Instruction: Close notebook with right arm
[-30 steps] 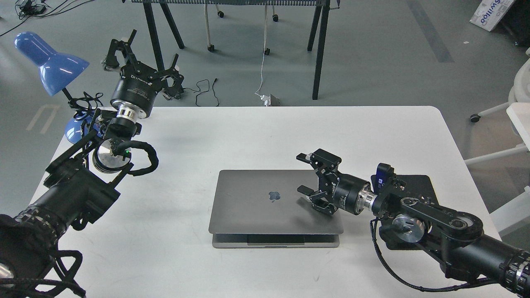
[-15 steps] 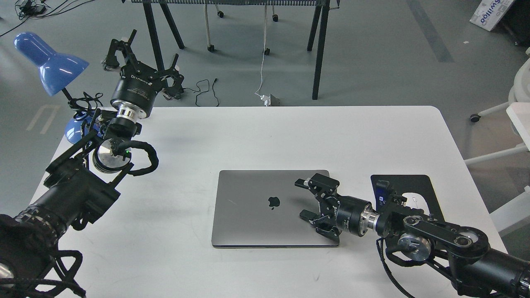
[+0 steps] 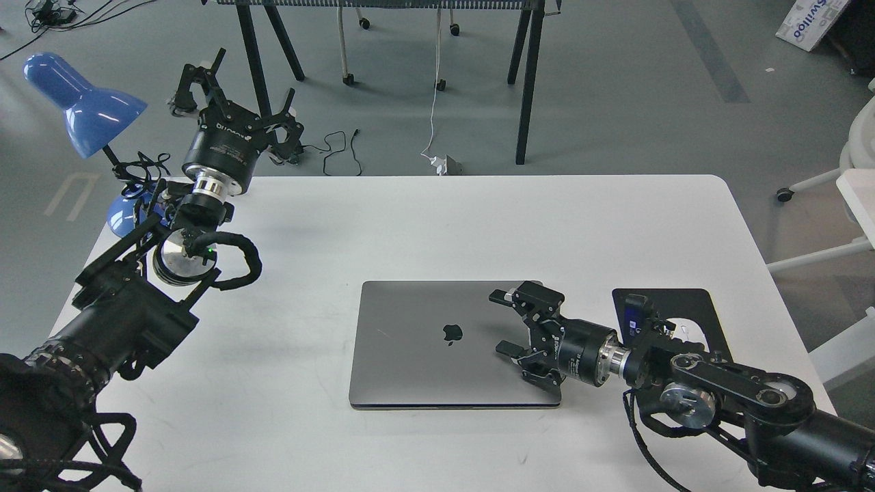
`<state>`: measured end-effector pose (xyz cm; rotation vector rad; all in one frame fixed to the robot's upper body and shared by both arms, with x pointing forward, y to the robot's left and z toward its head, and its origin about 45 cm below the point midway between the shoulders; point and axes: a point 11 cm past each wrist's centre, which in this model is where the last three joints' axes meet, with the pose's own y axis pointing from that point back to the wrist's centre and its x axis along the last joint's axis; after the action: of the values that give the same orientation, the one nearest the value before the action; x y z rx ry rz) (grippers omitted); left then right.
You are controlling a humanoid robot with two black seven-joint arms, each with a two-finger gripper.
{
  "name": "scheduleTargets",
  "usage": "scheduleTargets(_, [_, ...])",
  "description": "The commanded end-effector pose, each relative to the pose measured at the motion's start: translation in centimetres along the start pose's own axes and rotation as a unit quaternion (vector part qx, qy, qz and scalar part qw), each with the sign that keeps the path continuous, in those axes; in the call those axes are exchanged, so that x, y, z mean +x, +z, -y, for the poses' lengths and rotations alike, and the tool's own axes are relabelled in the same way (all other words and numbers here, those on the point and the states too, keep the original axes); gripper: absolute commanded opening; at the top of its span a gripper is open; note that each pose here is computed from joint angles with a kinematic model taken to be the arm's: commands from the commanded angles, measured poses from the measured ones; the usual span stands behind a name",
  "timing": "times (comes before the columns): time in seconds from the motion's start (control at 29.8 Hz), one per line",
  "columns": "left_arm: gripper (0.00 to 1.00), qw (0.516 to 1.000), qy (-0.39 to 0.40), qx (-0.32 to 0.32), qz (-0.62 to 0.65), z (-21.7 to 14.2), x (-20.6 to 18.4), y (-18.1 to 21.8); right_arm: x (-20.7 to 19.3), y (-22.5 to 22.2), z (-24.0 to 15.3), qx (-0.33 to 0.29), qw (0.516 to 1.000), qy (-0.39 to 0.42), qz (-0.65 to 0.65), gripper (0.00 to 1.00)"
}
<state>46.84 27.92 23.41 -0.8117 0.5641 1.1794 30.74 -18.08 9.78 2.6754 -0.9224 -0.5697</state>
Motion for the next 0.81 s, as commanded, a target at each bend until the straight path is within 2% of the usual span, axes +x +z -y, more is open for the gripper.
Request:
scheduleTargets(0.0, [1.0, 1.0, 0.001, 0.001, 0.0, -0.1, 0.1, 0.0, 1.5, -4.1, -0.9, 0.057, 0.998, 0.019, -0.002, 1.0])
scheduleTargets(0.23, [1.0, 1.0, 0.0, 0.0, 0.0, 0.0, 0.0, 0.0, 6.1, -13.6, -3.6, 0.196, 0.977, 0.089, -0.003, 1.0])
scheduleTargets(0.4, [1.0, 1.0, 0.001, 0.001, 0.0, -0.1, 0.1, 0.0, 9.5, -18.1, -6.7, 0.274, 0.952, 0.138, 0.006, 1.0])
scheduleTargets(0.6, [1.0, 1.0, 0.0, 0.001, 0.0, 0.0, 0.0, 0.0, 13.6, -19.0, -10.2, 0.321, 0.923, 0.206, 0.047, 1.0])
scheduleTargets(0.77, [1.0, 1.0, 0.0, 0.001, 0.0, 0.0, 0.0, 0.0, 17.0, -18.3, -12.3, 0.369, 0.885, 0.238, 0.158, 1.0])
